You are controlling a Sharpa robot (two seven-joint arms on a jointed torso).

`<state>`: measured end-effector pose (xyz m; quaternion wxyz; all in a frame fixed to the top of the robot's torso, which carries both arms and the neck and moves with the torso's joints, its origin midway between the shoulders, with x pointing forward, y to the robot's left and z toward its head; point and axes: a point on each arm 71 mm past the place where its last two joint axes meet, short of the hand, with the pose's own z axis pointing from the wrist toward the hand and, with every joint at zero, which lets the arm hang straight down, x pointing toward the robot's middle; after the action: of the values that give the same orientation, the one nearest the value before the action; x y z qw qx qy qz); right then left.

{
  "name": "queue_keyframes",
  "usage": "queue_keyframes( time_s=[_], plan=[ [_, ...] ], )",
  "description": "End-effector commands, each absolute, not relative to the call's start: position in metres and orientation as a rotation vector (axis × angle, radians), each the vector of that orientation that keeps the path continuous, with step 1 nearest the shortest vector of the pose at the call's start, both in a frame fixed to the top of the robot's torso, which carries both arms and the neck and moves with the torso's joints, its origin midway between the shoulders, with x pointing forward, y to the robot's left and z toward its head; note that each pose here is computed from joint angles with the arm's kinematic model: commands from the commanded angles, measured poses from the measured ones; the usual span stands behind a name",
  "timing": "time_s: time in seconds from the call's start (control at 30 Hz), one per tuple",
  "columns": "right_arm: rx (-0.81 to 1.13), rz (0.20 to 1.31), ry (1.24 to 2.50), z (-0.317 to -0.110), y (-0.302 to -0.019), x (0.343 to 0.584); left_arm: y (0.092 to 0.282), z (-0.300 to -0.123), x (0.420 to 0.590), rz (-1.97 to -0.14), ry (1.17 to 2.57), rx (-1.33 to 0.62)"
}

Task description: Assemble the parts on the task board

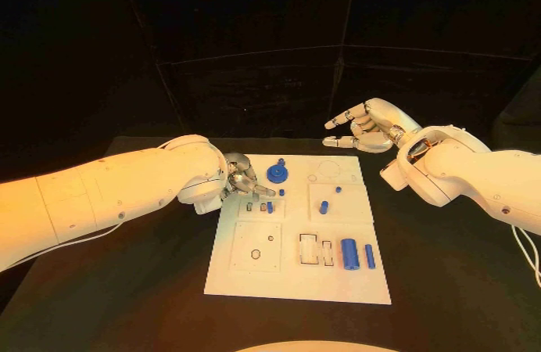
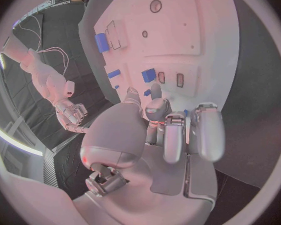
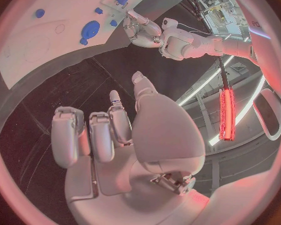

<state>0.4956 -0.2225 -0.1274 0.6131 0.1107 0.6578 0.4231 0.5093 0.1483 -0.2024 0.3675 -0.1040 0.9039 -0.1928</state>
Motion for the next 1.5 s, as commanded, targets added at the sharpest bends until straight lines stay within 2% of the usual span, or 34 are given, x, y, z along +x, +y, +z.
queue_keyframes(
  time_s=[0.03, 0.5, 1.5],
  plan=[
    [0.260, 0.981, 1.530, -0.127, -0.221, 0.496, 0.146, -0.204, 0.511, -0.423, 2.337, -0.236],
    [0.255, 0.982, 1.541, -0.128, -0.217, 0.499, 0.128, -0.207, 0.513, -0.420, 2.369, -0.184],
    [0.246, 0.991, 1.548, -0.129, -0.212, 0.500, 0.117, -0.215, 0.516, -0.401, 2.407, -0.140]
  ],
)
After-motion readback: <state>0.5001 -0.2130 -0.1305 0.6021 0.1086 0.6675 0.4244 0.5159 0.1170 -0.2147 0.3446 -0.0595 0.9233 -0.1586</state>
